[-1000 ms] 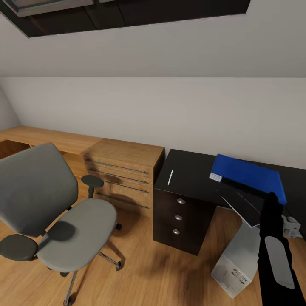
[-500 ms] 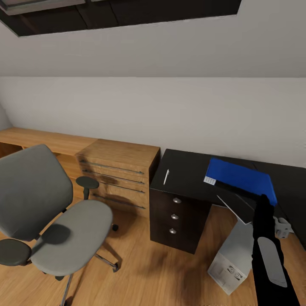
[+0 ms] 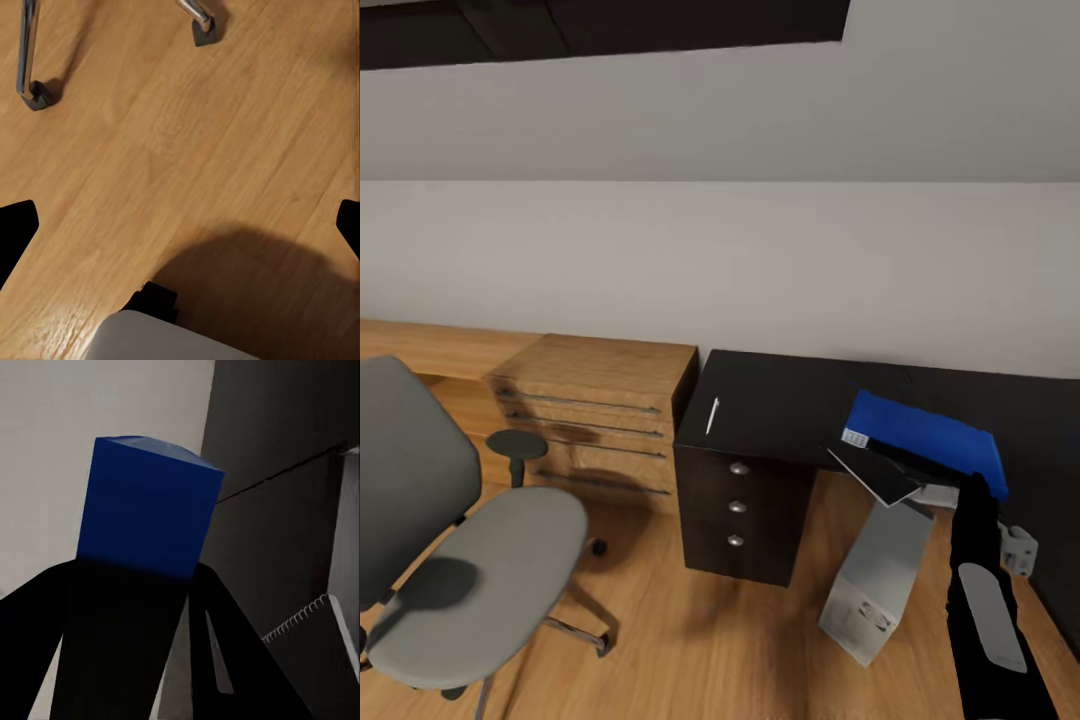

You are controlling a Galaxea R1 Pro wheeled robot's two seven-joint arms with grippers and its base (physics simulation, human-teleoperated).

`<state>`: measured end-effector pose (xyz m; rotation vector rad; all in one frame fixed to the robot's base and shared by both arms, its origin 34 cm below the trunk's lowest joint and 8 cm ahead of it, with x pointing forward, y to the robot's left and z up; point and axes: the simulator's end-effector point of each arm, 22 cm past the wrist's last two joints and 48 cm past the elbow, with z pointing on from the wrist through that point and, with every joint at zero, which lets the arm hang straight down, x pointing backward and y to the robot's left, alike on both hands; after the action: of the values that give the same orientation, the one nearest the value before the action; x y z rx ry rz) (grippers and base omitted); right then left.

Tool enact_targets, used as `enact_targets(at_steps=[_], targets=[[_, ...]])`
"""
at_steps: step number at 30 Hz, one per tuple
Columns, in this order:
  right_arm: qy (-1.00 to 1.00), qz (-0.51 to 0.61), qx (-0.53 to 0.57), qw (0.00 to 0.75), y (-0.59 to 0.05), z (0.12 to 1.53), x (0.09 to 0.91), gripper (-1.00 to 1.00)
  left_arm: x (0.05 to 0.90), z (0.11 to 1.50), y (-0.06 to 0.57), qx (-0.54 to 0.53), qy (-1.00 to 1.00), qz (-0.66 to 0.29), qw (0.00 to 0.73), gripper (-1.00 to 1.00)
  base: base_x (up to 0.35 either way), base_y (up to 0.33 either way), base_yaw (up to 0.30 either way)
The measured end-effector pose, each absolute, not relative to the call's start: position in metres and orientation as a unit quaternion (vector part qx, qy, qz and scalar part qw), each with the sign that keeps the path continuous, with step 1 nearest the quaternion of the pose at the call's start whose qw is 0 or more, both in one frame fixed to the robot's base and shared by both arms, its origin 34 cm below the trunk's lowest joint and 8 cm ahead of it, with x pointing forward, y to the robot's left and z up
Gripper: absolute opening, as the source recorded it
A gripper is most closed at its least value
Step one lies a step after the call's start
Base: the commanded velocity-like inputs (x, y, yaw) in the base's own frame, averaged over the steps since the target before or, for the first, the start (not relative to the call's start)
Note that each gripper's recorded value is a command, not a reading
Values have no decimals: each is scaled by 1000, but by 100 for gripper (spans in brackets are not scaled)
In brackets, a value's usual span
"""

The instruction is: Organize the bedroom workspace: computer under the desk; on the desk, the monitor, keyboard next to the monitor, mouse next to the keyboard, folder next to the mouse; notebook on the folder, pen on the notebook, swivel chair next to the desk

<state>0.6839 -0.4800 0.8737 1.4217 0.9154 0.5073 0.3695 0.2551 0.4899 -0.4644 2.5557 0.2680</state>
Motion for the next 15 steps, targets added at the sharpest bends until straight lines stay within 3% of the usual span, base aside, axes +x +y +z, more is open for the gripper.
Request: enact_targets(at_steps=[15], targets=[[401,156,654,623,-540,856,695,-100,370,490,256,-171,945,99,262,100,0,0,-264]])
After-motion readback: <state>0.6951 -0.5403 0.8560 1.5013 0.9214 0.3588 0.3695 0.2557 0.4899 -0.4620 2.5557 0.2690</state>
